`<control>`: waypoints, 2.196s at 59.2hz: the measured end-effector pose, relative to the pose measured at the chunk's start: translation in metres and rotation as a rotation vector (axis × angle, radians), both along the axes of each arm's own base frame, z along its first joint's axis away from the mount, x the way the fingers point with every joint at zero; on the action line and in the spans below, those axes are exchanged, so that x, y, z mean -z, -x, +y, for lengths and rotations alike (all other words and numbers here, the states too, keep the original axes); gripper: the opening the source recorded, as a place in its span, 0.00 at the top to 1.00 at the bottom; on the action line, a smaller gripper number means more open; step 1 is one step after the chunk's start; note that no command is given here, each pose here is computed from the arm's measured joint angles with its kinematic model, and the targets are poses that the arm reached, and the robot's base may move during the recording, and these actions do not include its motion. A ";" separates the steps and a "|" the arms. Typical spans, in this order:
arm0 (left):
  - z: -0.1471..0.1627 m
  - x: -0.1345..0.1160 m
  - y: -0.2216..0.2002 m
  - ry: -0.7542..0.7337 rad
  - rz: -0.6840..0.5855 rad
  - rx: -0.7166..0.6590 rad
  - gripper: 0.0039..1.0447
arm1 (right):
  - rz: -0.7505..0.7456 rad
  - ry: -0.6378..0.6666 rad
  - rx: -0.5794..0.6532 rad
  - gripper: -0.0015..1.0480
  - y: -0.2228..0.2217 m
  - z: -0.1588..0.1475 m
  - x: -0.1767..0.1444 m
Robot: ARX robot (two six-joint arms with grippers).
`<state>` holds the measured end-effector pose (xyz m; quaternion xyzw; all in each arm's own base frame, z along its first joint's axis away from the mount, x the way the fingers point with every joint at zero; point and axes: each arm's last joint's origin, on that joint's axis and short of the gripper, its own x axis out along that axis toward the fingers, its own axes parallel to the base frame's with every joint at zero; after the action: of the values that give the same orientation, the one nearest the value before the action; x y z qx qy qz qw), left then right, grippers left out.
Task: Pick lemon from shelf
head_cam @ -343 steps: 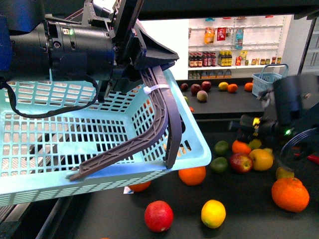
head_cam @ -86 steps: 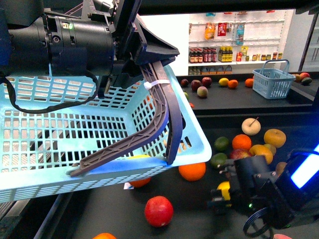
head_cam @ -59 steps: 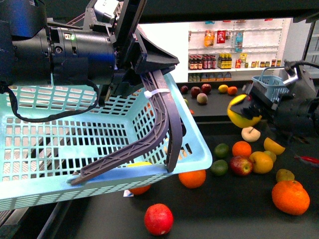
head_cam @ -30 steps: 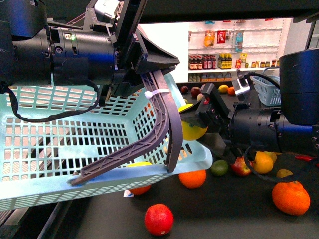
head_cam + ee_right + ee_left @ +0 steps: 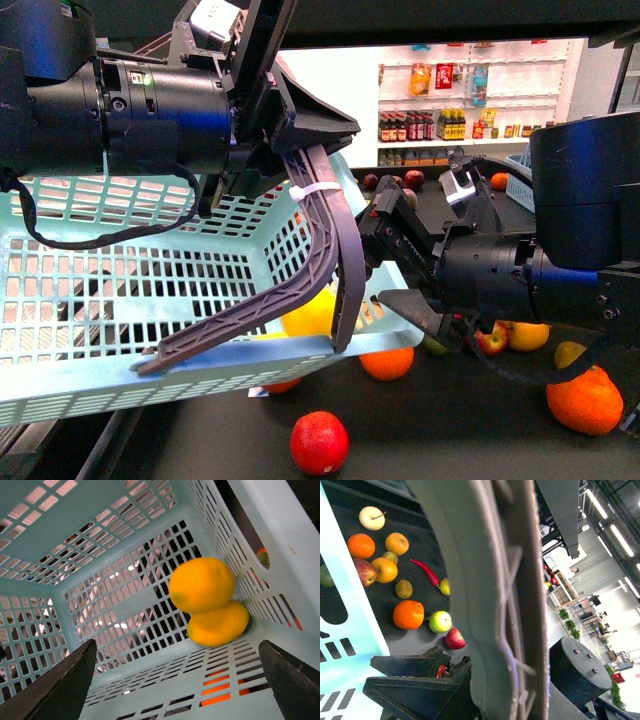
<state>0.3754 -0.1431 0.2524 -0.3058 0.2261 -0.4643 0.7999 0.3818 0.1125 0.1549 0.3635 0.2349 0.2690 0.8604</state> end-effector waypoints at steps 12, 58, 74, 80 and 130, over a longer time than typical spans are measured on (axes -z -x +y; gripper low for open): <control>0.000 0.000 0.000 0.000 0.001 0.000 0.93 | -0.084 0.180 0.141 0.07 0.003 -0.019 -0.009; 0.001 0.000 0.000 0.000 0.001 -0.002 0.93 | -0.416 0.737 0.530 0.37 0.268 -0.132 -0.064; 0.000 0.000 0.000 0.003 0.005 0.001 0.93 | -0.466 0.768 0.590 0.82 0.283 -0.124 -0.032; 0.000 0.000 0.000 0.001 0.002 0.001 0.93 | -0.483 0.763 0.566 0.98 0.284 -0.114 -0.028; 0.000 0.000 0.000 0.001 0.002 0.002 0.93 | -0.499 0.759 0.568 0.75 0.285 -0.113 -0.013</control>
<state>0.3754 -0.1431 0.2523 -0.3066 0.2272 -0.4650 0.7988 0.0971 -0.0003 0.1681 0.0010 -0.0035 -0.0002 1.0000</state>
